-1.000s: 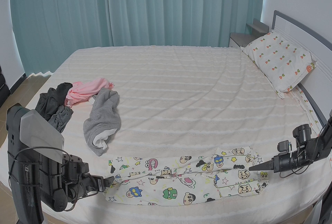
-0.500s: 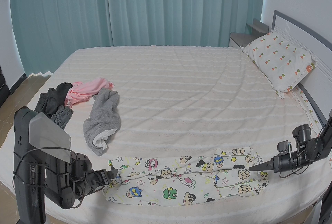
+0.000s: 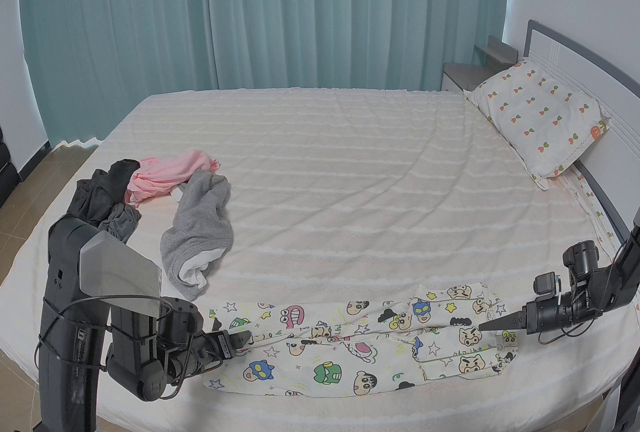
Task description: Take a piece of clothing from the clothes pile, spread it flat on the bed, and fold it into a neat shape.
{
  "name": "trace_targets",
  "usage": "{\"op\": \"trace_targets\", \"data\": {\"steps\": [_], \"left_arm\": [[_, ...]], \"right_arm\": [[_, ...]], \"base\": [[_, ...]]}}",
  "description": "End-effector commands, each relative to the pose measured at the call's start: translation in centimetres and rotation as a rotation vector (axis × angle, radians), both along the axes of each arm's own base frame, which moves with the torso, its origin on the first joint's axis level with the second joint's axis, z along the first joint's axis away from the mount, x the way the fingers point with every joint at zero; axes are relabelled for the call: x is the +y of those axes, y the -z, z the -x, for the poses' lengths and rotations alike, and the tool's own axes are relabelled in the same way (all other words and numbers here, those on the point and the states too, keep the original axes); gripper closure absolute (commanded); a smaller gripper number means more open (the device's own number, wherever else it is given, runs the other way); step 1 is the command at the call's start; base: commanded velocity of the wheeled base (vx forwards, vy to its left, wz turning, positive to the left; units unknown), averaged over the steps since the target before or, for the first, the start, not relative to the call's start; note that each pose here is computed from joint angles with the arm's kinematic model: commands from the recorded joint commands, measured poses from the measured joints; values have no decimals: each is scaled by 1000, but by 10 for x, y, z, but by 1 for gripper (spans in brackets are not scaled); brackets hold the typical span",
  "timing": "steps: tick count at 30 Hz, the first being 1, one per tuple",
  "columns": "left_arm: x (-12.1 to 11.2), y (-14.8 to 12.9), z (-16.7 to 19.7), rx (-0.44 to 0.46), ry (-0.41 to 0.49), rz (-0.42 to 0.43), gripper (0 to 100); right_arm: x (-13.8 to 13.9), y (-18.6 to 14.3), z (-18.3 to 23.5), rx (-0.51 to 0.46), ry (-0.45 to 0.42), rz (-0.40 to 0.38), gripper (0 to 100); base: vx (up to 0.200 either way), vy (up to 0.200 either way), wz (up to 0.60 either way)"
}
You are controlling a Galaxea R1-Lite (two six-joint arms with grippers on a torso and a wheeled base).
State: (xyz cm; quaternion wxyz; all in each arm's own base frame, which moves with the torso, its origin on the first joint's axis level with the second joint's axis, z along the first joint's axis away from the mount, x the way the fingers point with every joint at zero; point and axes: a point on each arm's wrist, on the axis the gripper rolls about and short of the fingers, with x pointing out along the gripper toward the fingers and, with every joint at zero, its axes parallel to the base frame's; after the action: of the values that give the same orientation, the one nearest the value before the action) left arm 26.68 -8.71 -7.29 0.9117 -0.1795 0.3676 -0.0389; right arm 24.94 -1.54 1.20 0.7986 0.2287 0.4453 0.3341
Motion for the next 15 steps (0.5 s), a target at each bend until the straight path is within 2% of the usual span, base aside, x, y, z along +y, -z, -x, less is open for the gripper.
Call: {"op": "trace_targets", "data": {"steps": [1, 5, 6, 15], "left_arm": [[-3, 2, -1, 0, 8, 0, 0], [-5, 3, 0, 3, 14, -2, 0], [-5, 3, 0, 4, 14, -3, 100], [-8, 3, 4, 13, 33, -10, 100]], "right_arm": [[0, 0, 0, -1, 0, 0, 0], [0, 0, 0, -1, -1, -1, 0], [0, 0, 0, -1, -1, -1, 0], [0, 0, 0, -2, -1, -1, 0]], "base": [[0, 0, 0], [0, 0, 0], [0, 0, 0], [0, 0, 0]]}}
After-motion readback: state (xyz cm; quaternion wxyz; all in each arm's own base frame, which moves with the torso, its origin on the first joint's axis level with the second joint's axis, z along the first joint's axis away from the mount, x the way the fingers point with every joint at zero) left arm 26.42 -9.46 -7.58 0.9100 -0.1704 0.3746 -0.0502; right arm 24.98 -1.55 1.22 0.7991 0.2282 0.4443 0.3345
